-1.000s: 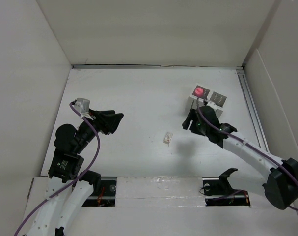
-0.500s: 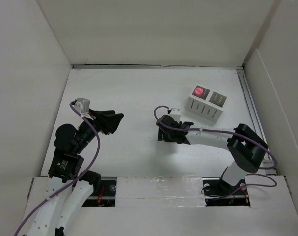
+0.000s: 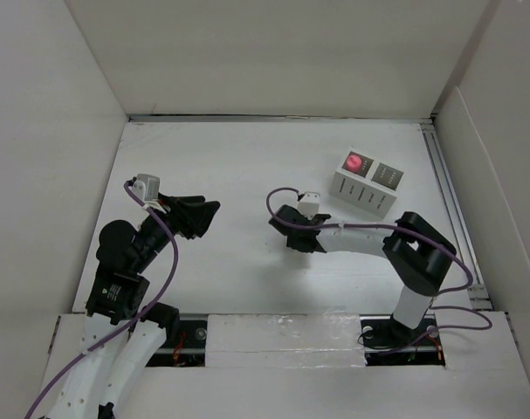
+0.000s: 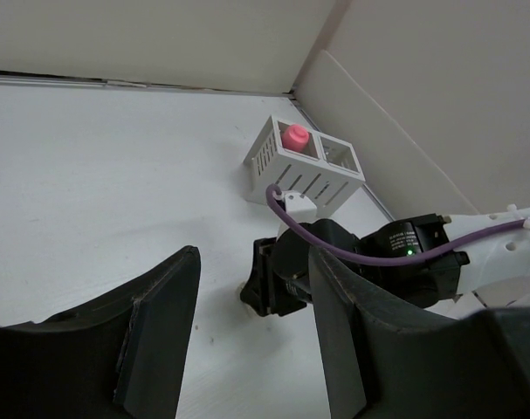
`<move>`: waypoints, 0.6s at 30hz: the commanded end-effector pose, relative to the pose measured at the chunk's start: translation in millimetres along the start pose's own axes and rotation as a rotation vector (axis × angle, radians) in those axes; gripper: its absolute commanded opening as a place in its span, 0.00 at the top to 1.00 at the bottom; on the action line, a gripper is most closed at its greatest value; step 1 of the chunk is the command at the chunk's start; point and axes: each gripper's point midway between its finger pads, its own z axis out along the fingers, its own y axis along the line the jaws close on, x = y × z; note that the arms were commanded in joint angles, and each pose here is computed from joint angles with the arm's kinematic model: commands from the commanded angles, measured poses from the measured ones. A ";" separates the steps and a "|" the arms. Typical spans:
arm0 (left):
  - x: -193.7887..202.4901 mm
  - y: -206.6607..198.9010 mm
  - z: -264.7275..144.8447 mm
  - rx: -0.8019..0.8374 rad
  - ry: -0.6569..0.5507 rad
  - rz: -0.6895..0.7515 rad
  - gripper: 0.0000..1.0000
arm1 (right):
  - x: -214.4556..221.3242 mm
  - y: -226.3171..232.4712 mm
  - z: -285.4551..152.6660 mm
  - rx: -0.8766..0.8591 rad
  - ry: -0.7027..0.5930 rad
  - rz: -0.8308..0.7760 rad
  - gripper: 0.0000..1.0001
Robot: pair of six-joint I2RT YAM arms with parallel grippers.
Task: Organize the desk
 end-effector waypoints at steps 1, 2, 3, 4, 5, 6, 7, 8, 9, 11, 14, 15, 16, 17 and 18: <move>-9.7 -5.9 2.1 0.031 -0.030 0.021 0.51 | -32.1 -2.8 -18.2 -0.006 -0.101 0.080 0.71; -9.7 -6.1 2.4 0.032 -0.030 0.020 0.51 | -44.4 -4.9 -24.6 -0.015 -0.127 0.104 0.72; -9.9 -7.0 2.5 0.037 -0.029 0.022 0.51 | -61.7 -15.5 -26.8 -0.003 -0.152 0.133 0.73; -8.7 -7.0 2.5 0.038 -0.025 0.021 0.51 | -84.5 -22.1 -42.2 -0.030 -0.193 0.184 0.73; -9.3 -7.3 2.4 0.039 -0.026 0.022 0.51 | -100.2 -28.1 -48.5 -0.045 -0.215 0.215 0.73; -8.8 -7.6 2.5 0.041 -0.025 0.022 0.51 | -115.1 -38.5 -53.3 -0.051 -0.236 0.223 0.72; -9.4 -7.3 2.6 0.039 -0.027 0.021 0.51 | -142.6 -58.5 -62.4 -0.072 -0.263 0.301 0.72; -9.2 -7.6 2.1 0.041 -0.028 0.024 0.51 | -156.3 -69.0 -68.0 -0.086 -0.281 0.330 0.72; -7.7 -7.3 2.4 0.042 -0.023 0.023 0.51 | -168.5 -81.2 -72.8 -0.092 -0.299 0.346 0.72; -6.8 -7.5 3.6 0.046 -0.017 0.022 0.50 | -202.9 -121.0 -86.1 -0.083 -0.378 0.451 0.72; -4.7 -8.2 5.5 0.054 -0.003 0.020 0.49 | -234.0 -175.1 -83.8 -0.041 -0.434 0.560 0.71; -3.5 -8.2 5.9 0.056 0.003 0.017 0.48 | -241.5 -186.5 -81.6 -0.032 -0.438 0.582 0.71; -3.5 -8.1 5.6 0.055 0.002 0.019 0.48 | -244.0 -190.4 -76.5 -0.051 -0.417 0.596 0.71; -3.0 -8.2 5.9 0.057 0.005 0.020 0.48 | -254.2 -201.1 -67.7 -0.060 -0.411 0.620 0.71; -3.2 -8.0 5.9 0.056 0.004 0.020 0.48 | -252.3 -211.2 -58.3 -0.029 -0.397 0.630 0.71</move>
